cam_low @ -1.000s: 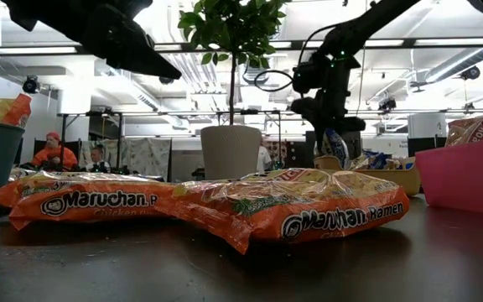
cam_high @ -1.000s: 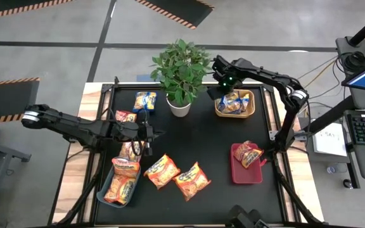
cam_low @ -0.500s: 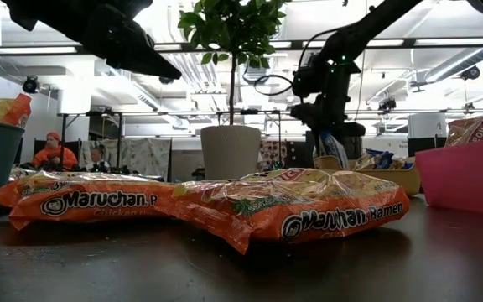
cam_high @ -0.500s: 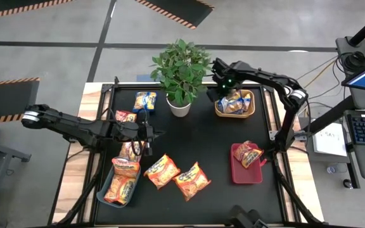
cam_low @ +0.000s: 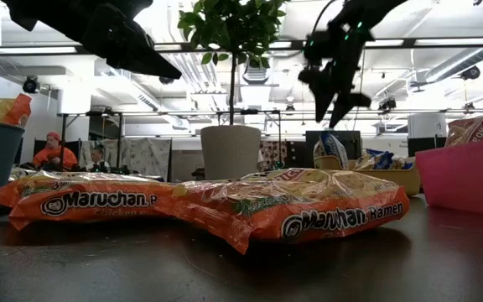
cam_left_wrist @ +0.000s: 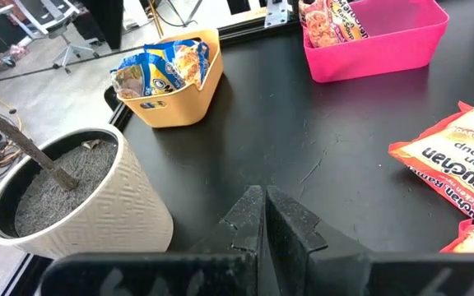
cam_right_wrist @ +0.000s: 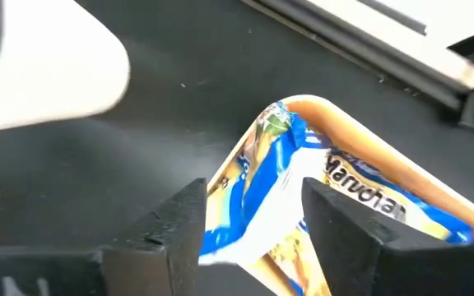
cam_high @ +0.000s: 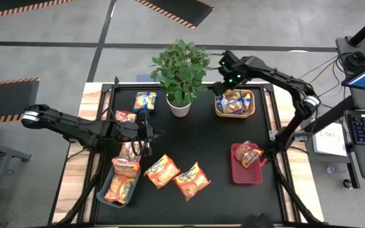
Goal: Sort Maruchan noodles
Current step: Put the blue noodle pack into the pink bin
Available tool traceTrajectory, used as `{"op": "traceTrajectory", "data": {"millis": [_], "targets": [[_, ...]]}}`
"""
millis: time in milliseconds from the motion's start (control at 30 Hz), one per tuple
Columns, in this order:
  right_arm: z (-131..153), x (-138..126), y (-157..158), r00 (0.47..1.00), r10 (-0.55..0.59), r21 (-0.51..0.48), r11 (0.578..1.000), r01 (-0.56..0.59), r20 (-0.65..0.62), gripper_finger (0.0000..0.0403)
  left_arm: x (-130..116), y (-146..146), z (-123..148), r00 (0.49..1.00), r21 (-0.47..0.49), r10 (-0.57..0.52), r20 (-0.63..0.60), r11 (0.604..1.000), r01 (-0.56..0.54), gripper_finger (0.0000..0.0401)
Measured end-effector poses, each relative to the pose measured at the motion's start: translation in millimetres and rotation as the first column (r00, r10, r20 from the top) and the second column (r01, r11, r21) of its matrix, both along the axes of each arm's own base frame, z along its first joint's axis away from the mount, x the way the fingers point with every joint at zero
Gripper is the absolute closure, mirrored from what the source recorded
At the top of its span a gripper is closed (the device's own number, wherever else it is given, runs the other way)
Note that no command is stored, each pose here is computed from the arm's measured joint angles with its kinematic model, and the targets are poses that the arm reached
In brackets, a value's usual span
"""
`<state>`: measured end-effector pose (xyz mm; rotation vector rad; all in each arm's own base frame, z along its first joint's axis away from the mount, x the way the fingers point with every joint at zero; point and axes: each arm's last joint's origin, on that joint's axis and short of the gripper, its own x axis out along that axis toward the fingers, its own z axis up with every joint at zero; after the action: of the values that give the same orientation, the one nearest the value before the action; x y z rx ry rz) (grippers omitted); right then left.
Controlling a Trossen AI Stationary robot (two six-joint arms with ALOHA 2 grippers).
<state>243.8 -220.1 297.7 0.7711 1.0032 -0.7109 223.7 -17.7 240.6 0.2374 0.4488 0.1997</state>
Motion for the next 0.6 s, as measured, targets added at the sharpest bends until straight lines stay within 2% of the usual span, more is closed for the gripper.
{"op": "traceTrajectory", "data": {"millis": [167,267,467,600], "targets": [[28.1,-15.2,29.0,0.996,0.047,-0.076,0.996,-0.042,0.073,0.0205,0.0,0.0,0.0,1.0,-0.016,0.008,0.004,1.0,-0.007,0.0401],[33.5,-21.9,51.8,0.985,0.112,-0.142,0.985,-0.093,0.131,0.0204,0.0,0.0,-0.1,1.0,-0.028,0.013,0.007,1.0,-0.013,0.0401],[11.8,-23.9,101.3,0.912,0.288,-0.297,0.934,-0.199,0.293,0.0204,0.0,0.0,-0.1,1.0,-0.052,0.025,0.013,0.998,-0.024,0.0401],[-15.5,-23.5,131.9,0.829,0.439,-0.398,0.869,-0.294,0.346,0.0204,-0.6,0.1,-1.4,0.999,-0.091,0.045,0.008,0.995,-0.044,0.0401]]}}
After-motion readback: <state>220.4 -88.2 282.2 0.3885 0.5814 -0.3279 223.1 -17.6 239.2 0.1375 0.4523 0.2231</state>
